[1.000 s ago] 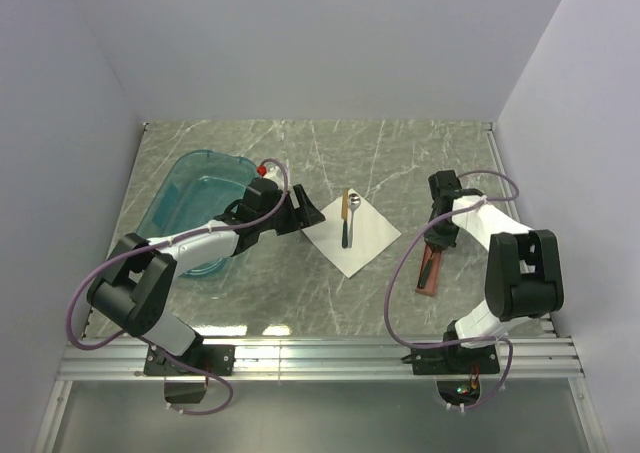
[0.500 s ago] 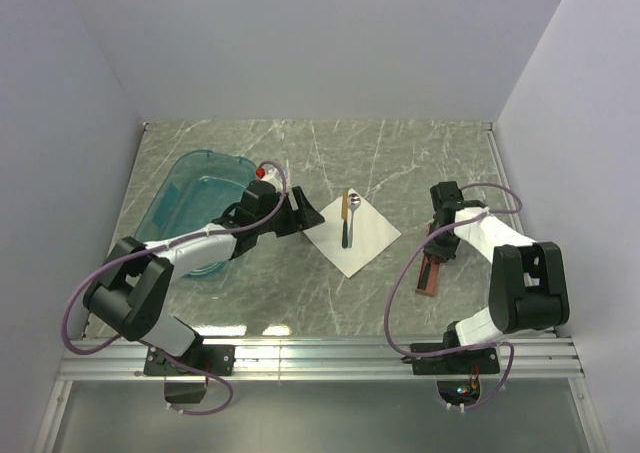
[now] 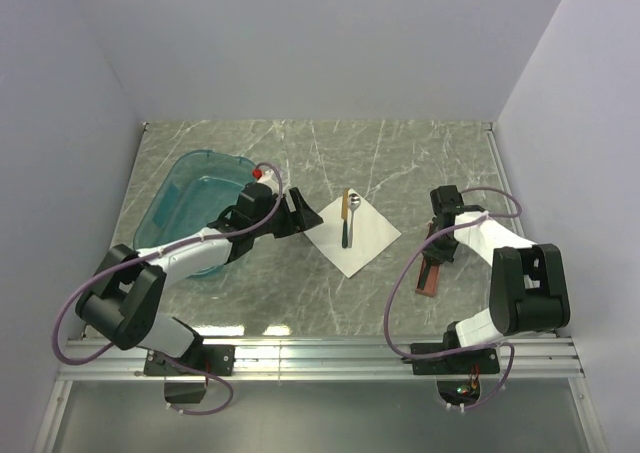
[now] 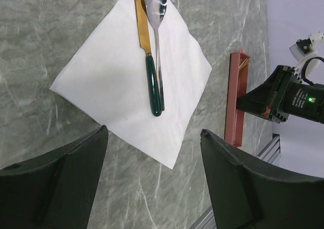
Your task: Place the utensils on the paper napkin and roll it up
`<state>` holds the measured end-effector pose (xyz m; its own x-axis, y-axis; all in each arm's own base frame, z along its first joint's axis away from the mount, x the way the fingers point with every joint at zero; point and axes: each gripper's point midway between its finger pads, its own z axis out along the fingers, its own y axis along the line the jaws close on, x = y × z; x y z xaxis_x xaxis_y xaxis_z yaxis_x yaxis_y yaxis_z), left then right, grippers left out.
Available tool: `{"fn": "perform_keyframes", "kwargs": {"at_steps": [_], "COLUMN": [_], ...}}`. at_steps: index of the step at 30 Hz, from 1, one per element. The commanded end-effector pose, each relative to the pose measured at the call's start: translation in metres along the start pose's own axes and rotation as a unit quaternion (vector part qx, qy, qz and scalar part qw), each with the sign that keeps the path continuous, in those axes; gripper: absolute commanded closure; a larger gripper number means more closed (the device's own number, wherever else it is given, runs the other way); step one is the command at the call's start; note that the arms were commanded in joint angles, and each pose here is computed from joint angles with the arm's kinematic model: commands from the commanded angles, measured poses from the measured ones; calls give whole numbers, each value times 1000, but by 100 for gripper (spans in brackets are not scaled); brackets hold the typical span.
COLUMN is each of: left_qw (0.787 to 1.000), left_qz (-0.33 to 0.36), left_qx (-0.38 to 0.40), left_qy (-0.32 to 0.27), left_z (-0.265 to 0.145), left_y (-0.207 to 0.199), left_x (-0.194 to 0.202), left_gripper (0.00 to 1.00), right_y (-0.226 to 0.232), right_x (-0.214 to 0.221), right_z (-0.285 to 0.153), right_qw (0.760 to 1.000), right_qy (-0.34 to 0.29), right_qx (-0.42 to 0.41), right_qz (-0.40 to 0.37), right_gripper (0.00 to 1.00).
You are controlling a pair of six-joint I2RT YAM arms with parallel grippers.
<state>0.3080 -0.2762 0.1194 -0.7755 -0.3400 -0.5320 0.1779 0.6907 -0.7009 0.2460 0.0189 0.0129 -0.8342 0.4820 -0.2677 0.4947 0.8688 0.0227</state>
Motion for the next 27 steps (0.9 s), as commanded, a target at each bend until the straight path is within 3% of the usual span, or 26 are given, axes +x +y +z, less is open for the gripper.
{"fn": "perform_keyframes", "kwargs": {"at_steps": [1,4,17,22,27], "left_qw": [999,999,999,999,999], "left_qz": [10,11,4,-17,-28], "left_qx": [21,23,-1,11,-8], "left_qy": [-22,-25,-42,-33,-35], "left_z": [-6,-8,-3,4,5], "left_y": [-15,-18,-15,-13,4], "left_x": [-12,-14,-29,-38,-45], "left_gripper": [20,20,20,20,20], "right_y": [-6,-3,18,111,199], "right_x": [-1,-18,-73,-71,-45], "right_z": [3,-9,-85,-110,-89], "right_qw": [1000,1000,993,979,963], "right_qy": [0,-27,-113,-136,-107], "right_qx": [15,11,-15,-116,-187], "right_qz": [0,-3,-23,-97,-164], "right_gripper": [93,100,100,100,100]}}
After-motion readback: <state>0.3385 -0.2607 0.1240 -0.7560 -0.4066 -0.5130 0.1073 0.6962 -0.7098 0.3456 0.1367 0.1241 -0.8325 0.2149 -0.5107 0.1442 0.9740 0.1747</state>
